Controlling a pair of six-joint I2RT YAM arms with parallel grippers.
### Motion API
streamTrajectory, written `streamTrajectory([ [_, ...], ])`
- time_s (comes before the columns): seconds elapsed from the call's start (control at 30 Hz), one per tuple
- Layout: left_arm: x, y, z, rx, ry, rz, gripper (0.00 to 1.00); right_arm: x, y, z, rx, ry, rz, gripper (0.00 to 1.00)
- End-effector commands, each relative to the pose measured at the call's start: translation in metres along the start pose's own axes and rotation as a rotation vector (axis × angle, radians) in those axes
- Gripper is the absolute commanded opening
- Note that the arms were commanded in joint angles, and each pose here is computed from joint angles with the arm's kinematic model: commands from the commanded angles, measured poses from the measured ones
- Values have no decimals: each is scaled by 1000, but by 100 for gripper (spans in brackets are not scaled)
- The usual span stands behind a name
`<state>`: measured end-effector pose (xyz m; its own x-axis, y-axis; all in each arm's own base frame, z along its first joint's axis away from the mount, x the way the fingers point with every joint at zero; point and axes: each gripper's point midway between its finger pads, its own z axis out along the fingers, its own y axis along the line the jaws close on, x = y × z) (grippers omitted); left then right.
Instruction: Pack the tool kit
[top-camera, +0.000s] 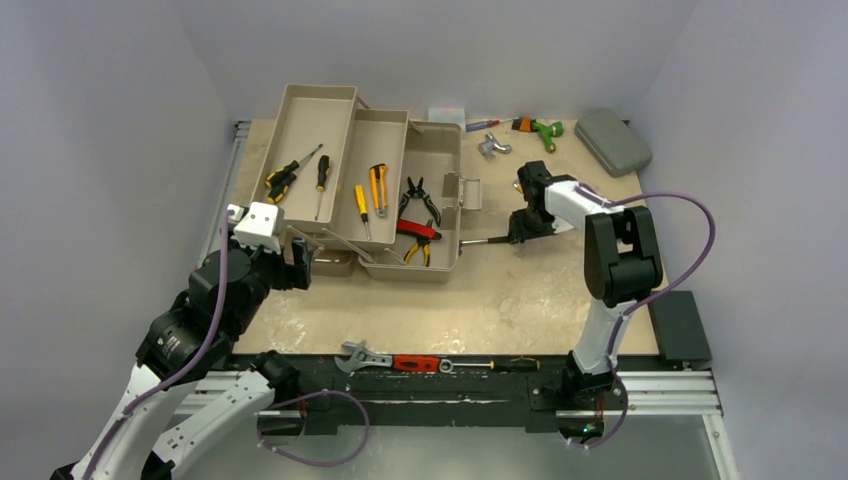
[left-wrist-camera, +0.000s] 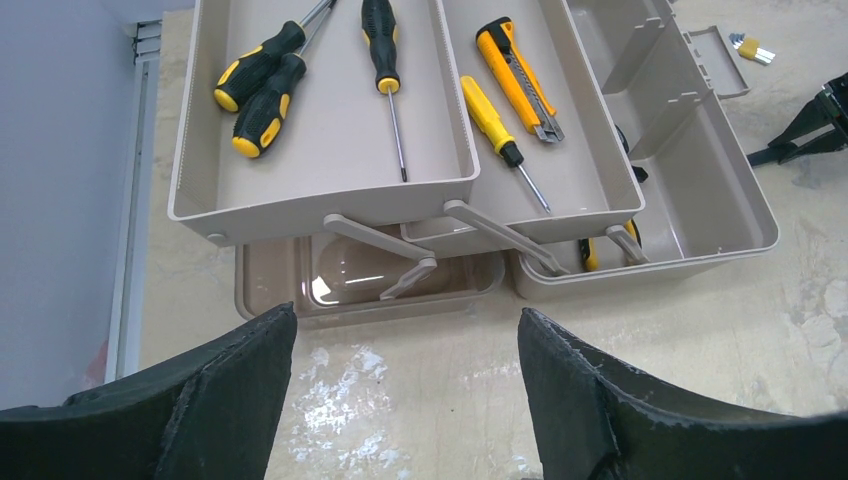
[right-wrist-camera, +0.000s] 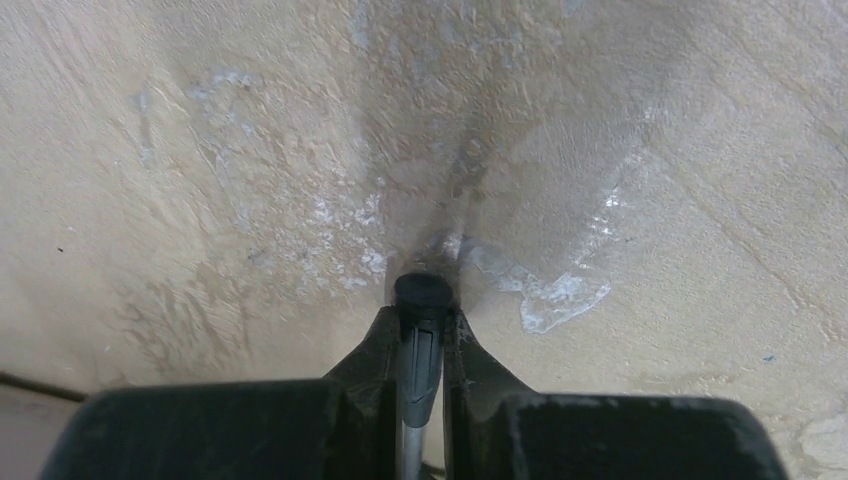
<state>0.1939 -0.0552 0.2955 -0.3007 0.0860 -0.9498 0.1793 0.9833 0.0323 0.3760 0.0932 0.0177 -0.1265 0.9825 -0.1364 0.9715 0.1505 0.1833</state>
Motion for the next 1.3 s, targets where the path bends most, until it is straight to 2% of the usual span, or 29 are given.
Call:
streamTrajectory([
  [0.0,-6,4,0,-16,-29,1,78,-14,-18,9,46,-39,29,0],
  [0.17,-6,3,2,-19,-23,5,78,-56,-18,-19,-19,-139,40,0],
  [0.33,-5,3,3,-20,-18,9,78,-103,-3,-60,-52,-304,-133,0],
  [0.43,-4,2,5,-20,-9,13,78,-115,5,-76,-83,-364,-243,0],
  [0.6,-2,1,8,-24,4,20,78,-113,24,-103,-282,-387,-414,0],
  [0.8,-1,1,10,-29,13,25,78,-100,52,-173,-672,-436,-561,0],
  [0.9,-1,2,11,-34,16,27,78,-88,57,-201,-808,-427,-641,0],
  [1.0,0,2,12,-35,21,29,78,-77,61,-222,-888,-398,-710,0],
  [1.13,0,2,12,-36,23,30,78,-77,61,-229,-865,-388,-741,0],
  [1.2,0,1,12,-36,24,29,78,-84,58,-218,-798,-409,-736,53],
  [1.23,0,1,12,-36,24,29,78,-89,58,-212,-767,-427,-741,76],
  [1.27,1,1,12,-36,26,30,78,-92,57,-205,-732,-435,-752,88],
])
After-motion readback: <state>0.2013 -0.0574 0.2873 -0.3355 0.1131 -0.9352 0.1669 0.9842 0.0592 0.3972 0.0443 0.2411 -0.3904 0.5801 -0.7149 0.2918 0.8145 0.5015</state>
